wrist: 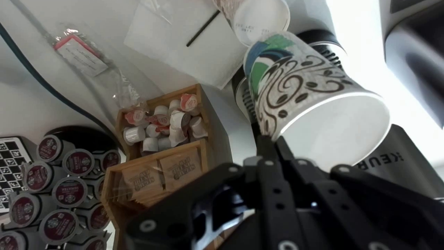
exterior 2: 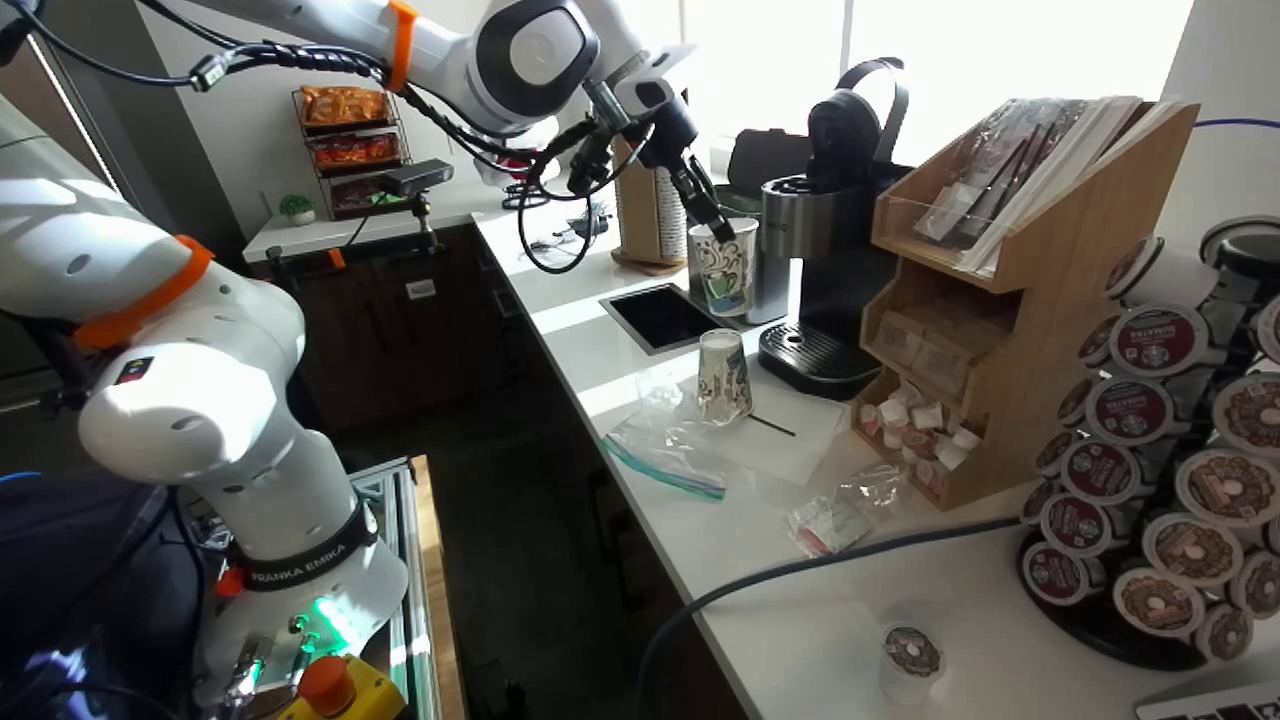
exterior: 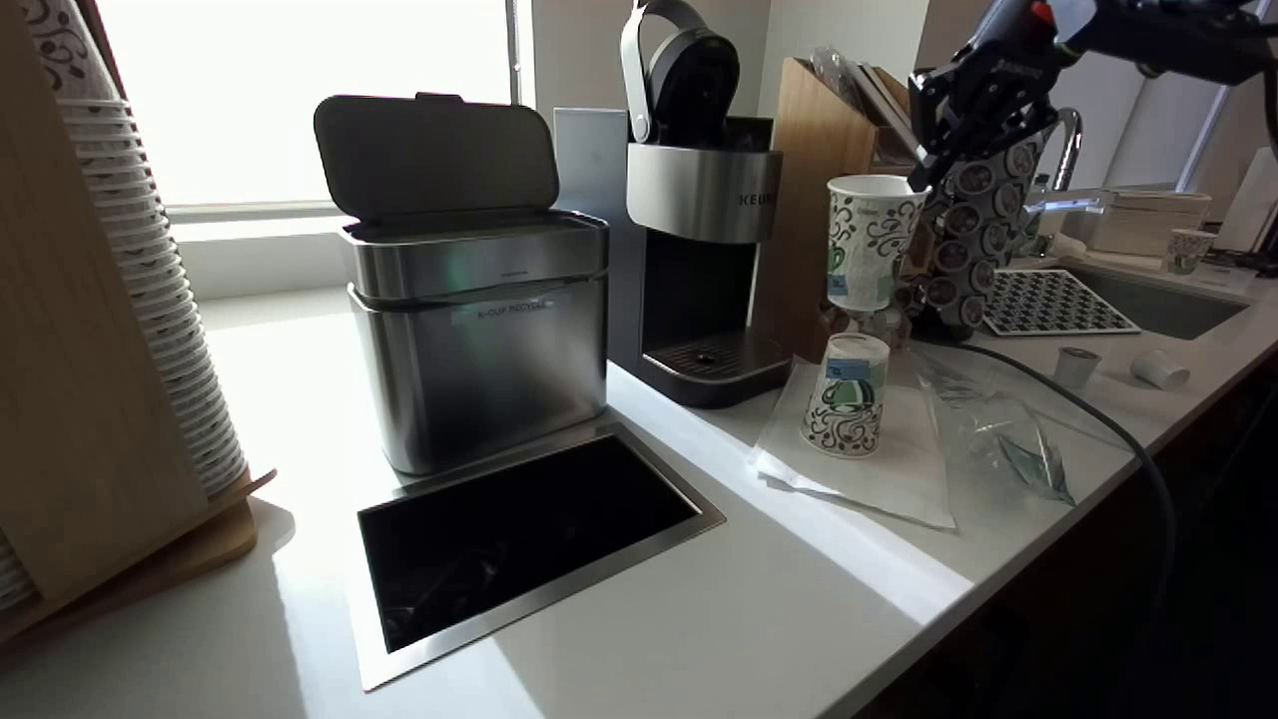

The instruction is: Stack the cups

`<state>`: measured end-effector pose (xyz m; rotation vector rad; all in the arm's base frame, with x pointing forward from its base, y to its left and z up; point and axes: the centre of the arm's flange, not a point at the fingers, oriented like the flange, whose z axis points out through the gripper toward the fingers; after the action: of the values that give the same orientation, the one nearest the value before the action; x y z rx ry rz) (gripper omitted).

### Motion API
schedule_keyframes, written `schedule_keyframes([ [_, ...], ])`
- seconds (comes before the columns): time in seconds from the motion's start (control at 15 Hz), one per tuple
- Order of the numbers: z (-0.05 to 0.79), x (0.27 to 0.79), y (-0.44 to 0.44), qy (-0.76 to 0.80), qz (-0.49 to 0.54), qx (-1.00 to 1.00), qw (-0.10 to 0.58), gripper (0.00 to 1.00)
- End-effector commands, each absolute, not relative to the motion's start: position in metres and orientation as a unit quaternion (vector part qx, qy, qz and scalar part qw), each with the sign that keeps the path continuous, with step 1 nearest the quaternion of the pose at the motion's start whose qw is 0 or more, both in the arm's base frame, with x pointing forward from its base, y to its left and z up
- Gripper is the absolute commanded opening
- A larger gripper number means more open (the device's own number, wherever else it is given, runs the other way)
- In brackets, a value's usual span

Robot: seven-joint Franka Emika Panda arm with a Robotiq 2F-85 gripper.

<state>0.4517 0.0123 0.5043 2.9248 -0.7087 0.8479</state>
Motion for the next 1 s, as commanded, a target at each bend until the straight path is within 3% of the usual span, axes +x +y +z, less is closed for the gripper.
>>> schedule_keyframes([
  [0.0,0.521,0.421,0.000,-0.258,0.292,0.921,0.013,0.01],
  [0.33,0.528,0.373,-0.048,-0.365,0.300,0.879,0.068,0.01],
  [0.67,0.517,0.335,-0.097,-0.475,0.285,0.830,0.065,0.01],
  [0.73,0.526,0.358,-0.092,-0.438,0.290,0.848,0.064,0.01],
  [0.93,0.527,0.356,-0.095,-0.440,0.291,0.847,0.065,0.04],
])
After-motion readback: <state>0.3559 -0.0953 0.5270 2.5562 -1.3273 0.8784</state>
